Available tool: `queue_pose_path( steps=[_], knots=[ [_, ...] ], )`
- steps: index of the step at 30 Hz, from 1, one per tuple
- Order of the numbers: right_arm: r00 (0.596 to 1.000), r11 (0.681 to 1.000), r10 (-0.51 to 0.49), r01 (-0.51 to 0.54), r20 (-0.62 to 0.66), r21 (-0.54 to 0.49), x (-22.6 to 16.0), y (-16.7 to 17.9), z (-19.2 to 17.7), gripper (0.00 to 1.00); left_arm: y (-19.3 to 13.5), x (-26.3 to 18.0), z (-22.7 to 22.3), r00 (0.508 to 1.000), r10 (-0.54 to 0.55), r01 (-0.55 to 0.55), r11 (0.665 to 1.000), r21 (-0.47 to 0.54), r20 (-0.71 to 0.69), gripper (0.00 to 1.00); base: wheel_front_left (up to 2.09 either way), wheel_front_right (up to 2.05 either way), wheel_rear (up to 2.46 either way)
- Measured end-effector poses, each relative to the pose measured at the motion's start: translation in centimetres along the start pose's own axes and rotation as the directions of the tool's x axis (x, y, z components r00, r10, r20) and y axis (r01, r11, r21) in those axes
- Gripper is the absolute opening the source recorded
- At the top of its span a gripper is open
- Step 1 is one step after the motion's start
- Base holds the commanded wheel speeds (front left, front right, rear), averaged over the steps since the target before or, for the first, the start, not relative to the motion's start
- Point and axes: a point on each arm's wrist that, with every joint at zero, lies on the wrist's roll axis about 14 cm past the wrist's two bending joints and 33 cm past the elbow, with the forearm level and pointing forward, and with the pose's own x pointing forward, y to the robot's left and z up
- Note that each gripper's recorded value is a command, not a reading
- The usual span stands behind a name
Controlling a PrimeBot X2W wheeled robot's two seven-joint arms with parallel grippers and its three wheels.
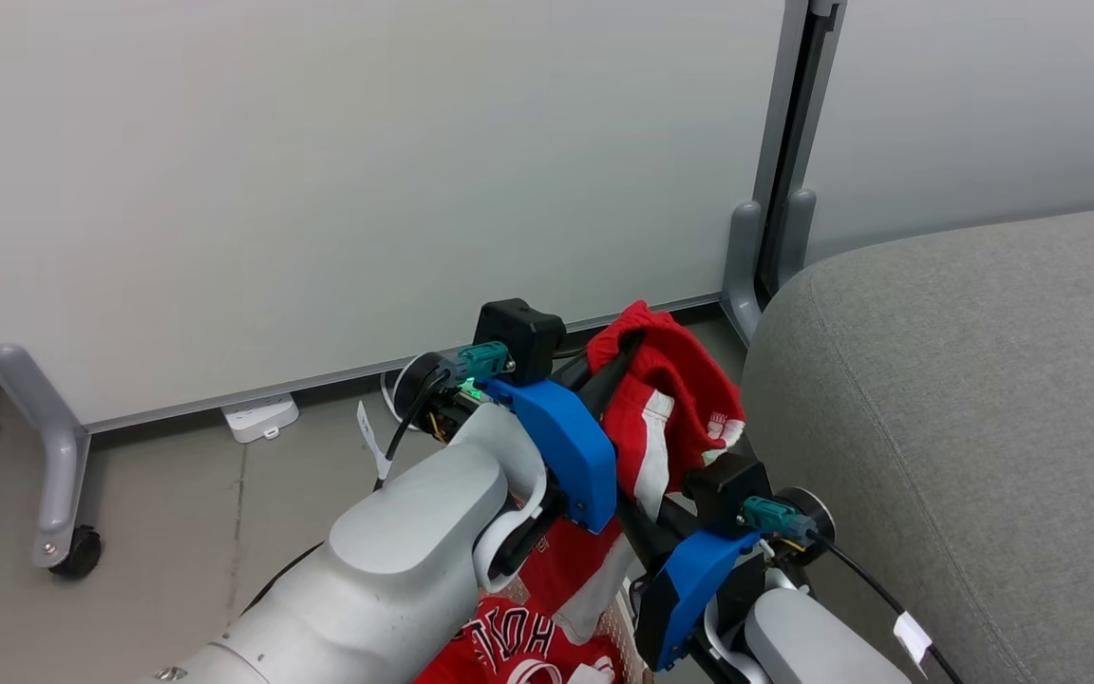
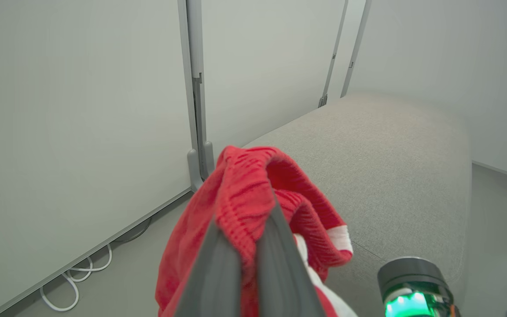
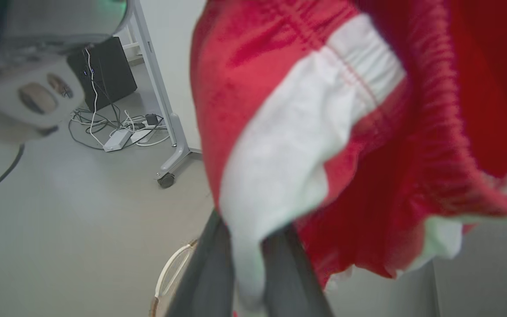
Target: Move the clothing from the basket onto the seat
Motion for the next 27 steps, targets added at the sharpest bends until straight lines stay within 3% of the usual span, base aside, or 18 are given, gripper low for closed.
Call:
queue_pose_path(
  steps=[25,27],
  knots=[
    [0.999,0.999,-0.031,0.031,-0.012,-0.005,-0.4,-1.2,-0.9,0.00,-0.4,0.5,-0.3,1.000,-0.005,0.006,1.000,-0.022,0.007,0.00,0.00,0.00,0.00],
    [0.999,0.999,-0.031,0.031,-0.010,-0.008,-0.4,-1.2,-0.8,0.00,-0.4,0.5,-0.2,1.000,-0.003,0.003,1.000,-0.025,0.011,1.00,0.00,0.00,0.00]
  ],
)
